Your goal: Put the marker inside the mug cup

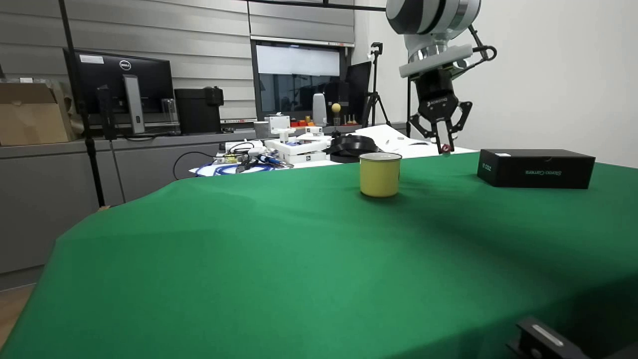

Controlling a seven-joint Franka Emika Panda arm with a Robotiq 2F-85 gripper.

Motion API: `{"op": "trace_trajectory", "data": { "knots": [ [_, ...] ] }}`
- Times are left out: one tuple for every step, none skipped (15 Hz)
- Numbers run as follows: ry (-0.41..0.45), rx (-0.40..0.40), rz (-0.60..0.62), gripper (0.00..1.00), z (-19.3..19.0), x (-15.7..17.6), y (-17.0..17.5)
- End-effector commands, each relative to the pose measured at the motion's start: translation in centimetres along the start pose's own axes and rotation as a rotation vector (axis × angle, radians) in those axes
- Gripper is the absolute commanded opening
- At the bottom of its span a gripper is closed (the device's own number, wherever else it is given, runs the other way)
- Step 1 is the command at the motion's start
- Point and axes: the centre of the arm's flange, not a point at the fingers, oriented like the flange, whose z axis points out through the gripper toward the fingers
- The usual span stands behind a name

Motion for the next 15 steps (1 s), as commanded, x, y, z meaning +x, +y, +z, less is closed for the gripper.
{"op": "trace_trajectory", "data": {
  "knots": [
    [-0.144,0.037,0.127,0.05,-3.2,0.9,-0.8],
    [-0.190,0.045,0.150,0.05,-3.7,0.9,-0.9],
    [-0.232,0.057,0.177,0.05,-4.0,0.9,-1.1],
    [-0.278,0.065,0.200,0.05,-4.2,0.9,-1.2],
    [-0.326,0.072,0.221,0.05,-4.2,0.9,-1.5],
    [-0.370,0.079,0.238,0.05,-4.1,0.9,-1.8],
    [-0.413,0.087,0.253,0.05,-4.0,0.8,-2.1],
    [-0.455,0.101,0.269,0.05,-3.7,0.6,-2.6],
    [-0.486,0.116,0.280,0.05,-3.5,0.3,-3.1],
    [-0.512,0.126,0.284,0.05,-3.2,0.1,-3.6],
    [-0.526,0.141,0.284,0.05,-3.1,-0.3,-4.2],
    [-0.539,0.159,0.285,0.05,-3.0,-0.6,-4.8],
    [-0.551,0.175,0.278,0.05,-3.1,-1.0,-5.4],
    [-0.556,0.194,0.275,0.05,-3.3,-1.3,-5.9],
    [-0.561,0.210,0.273,0.05,-3.5,-1.5,-6.3]
  ]
}}
